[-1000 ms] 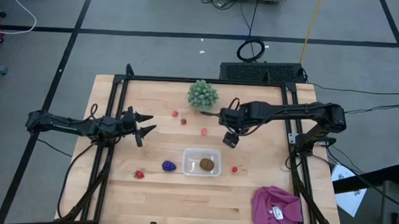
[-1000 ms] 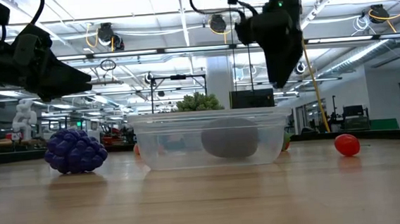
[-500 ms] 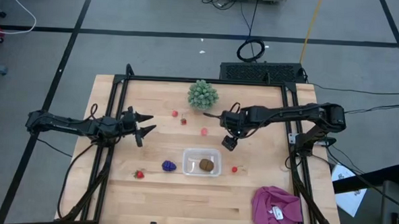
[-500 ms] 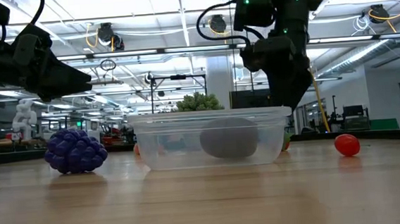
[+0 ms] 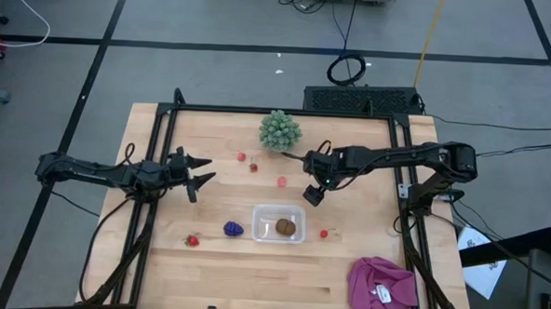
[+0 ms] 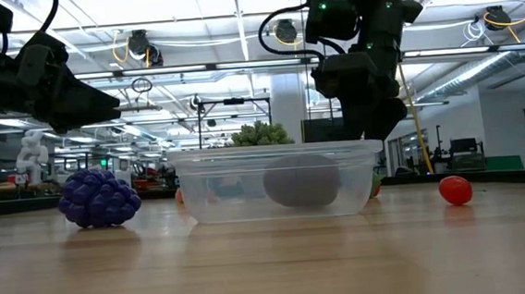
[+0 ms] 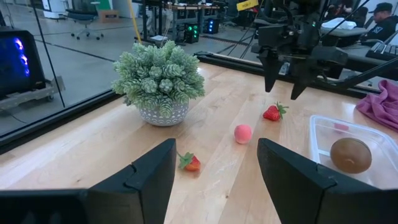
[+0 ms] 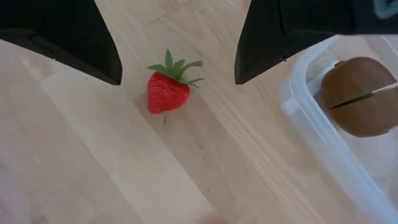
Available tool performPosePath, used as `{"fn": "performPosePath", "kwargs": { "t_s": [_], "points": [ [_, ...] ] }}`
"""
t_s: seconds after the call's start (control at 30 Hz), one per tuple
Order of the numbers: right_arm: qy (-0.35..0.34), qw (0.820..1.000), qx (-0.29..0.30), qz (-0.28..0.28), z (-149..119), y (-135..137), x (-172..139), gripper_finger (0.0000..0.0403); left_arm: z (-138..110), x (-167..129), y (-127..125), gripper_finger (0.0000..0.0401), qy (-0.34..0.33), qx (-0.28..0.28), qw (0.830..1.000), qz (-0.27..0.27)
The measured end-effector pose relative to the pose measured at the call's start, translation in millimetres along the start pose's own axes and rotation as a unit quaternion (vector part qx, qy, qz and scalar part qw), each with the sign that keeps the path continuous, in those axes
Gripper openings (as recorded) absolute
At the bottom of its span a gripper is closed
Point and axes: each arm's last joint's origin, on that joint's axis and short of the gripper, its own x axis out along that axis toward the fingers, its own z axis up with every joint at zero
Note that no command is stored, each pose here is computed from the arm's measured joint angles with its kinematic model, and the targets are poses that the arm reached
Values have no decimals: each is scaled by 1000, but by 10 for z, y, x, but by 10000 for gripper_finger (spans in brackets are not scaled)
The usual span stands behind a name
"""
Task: Pick and placing Produce into tupperware
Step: Put the right red strawberry into the transparent bin
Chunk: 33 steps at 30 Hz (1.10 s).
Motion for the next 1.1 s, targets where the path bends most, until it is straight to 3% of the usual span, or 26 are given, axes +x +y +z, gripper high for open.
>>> {"fn": "performPosePath", "kwargs": {
  "t_s": [0.57, 1.1],
  "points": [
    [65, 998, 4, -26, 24, -50, 500, 302, -1, 0, 0, 230, 0, 0, 1000, 0],
    [61, 998, 4, -24, 37, -45, 532, 302, -1, 0, 0, 230, 0, 9, 1000, 0]
  ]
}}
